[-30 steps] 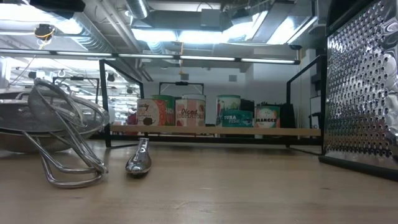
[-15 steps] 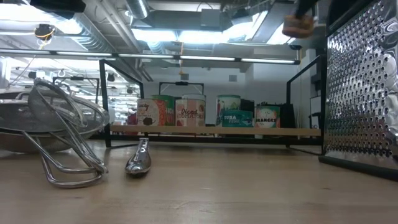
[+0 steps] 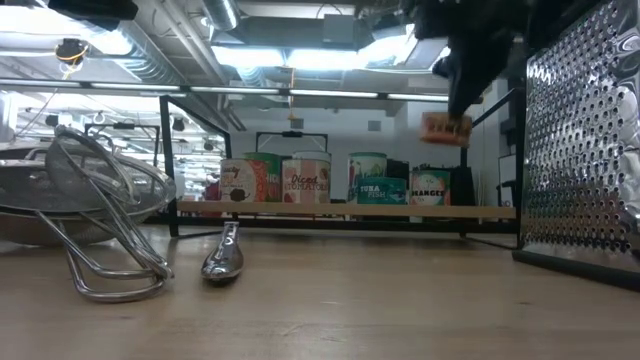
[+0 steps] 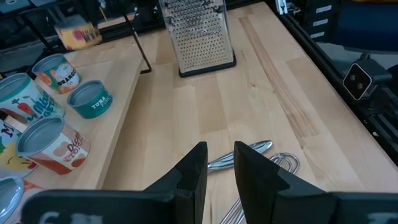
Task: Pick and place cans onto a shelf
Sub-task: Put the yellow can on the shelf aligned with the other green can
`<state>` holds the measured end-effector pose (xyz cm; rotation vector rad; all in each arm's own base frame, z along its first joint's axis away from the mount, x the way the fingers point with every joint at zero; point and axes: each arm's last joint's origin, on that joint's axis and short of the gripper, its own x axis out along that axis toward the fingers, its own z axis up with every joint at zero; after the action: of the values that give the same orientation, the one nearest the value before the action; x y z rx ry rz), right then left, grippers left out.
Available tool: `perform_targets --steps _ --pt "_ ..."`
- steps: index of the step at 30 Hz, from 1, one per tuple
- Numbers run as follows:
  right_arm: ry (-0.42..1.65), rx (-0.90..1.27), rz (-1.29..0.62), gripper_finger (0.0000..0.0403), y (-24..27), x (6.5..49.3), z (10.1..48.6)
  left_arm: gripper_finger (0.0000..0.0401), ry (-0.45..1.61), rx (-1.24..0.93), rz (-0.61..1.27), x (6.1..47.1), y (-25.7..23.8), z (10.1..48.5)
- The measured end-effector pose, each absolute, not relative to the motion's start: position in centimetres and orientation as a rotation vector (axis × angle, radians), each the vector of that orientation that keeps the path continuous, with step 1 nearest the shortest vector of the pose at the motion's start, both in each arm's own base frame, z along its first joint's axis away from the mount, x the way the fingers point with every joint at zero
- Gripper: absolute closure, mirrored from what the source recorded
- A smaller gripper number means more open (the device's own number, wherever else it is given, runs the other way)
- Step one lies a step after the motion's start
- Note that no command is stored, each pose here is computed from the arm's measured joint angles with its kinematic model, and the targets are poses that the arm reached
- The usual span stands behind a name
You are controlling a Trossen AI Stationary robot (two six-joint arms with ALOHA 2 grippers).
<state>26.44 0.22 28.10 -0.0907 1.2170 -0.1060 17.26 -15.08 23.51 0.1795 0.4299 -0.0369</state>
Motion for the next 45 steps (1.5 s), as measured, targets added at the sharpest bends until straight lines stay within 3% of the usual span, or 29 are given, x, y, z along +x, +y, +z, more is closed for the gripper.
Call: perform_targets --steps 20,28,45 --pt "1.182 0.036 -0.014 0.0396 -2.6 25.8 20.9 0.0329 0.43 0.179 -0.037 17.3 -15.1 23.5" --pt "1.185 0.036 -0.014 0.0393 -2.6 25.6 20.5 0.0329 0.43 0.178 -0.037 17.3 -15.1 23.5" --pt "1.189 0.036 -0.015 0.0349 -2.6 25.6 20.5 0.0329 0.43 0.176 -0.036 17.3 -15.1 23.5"
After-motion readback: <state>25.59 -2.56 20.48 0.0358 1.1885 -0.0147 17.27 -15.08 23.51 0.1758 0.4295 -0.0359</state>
